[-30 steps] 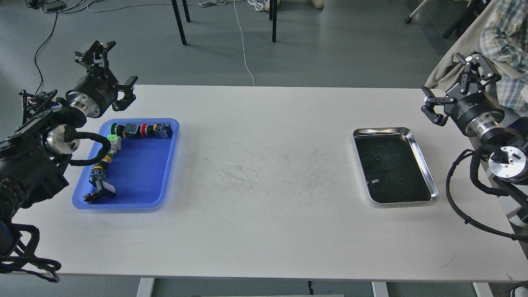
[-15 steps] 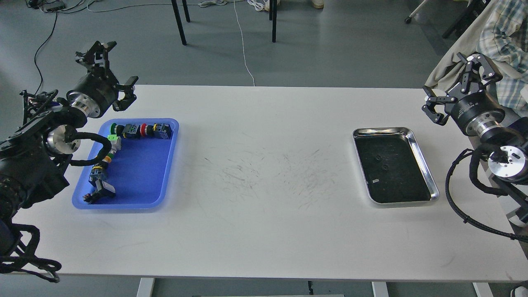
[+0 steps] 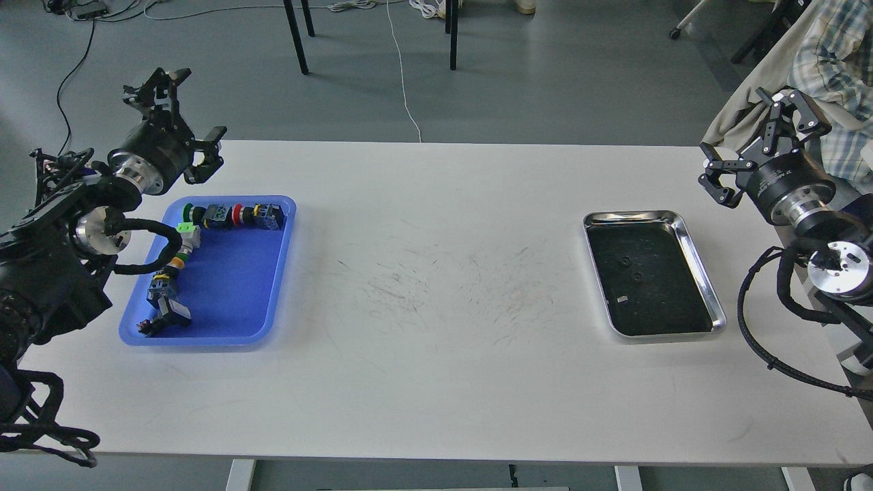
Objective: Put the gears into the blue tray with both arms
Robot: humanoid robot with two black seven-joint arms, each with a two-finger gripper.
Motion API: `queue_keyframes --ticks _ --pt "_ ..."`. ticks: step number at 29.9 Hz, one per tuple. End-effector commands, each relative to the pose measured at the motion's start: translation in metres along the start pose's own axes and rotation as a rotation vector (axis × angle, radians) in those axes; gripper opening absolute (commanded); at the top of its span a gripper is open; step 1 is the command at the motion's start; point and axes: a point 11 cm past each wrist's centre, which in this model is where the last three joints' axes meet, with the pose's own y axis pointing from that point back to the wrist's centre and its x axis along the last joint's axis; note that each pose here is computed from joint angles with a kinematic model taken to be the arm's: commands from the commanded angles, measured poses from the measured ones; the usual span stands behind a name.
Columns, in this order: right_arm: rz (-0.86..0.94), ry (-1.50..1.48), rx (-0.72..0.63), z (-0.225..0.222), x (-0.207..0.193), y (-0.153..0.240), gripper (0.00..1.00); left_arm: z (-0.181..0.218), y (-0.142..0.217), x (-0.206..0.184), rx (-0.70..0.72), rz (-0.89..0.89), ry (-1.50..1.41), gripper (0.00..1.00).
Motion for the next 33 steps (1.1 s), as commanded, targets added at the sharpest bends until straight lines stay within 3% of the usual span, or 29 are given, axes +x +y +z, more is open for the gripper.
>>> queue_keyframes --ticks 1,9,17,25,33 --pt "0.0 0.002 -0.004 0.0 0.0 0.0 1.0 0.001 0.0 0.001 -0.002 0.001 -0.001 0.99" --pt "0.028 0.058 0.003 -0.019 0.016 0.008 1.0 0.002 0.001 0.002 -0.005 0.004 -0.001 0.99" --pt "0.034 0.236 -0.109 -0.041 0.033 0.018 1.0 0.009 0.001 0.005 -0.017 0.008 -0.009 0.99" --pt "-0.121 0.673 -0.192 -0.072 0.016 0.018 1.0 0.015 0.003 0.011 -0.025 0.02 -0.015 0.99" --pt "-0.192 0.79 -0.248 -0.065 0.013 0.021 0.99 0.017 0.005 0.014 -0.029 0.025 -0.014 0.99"
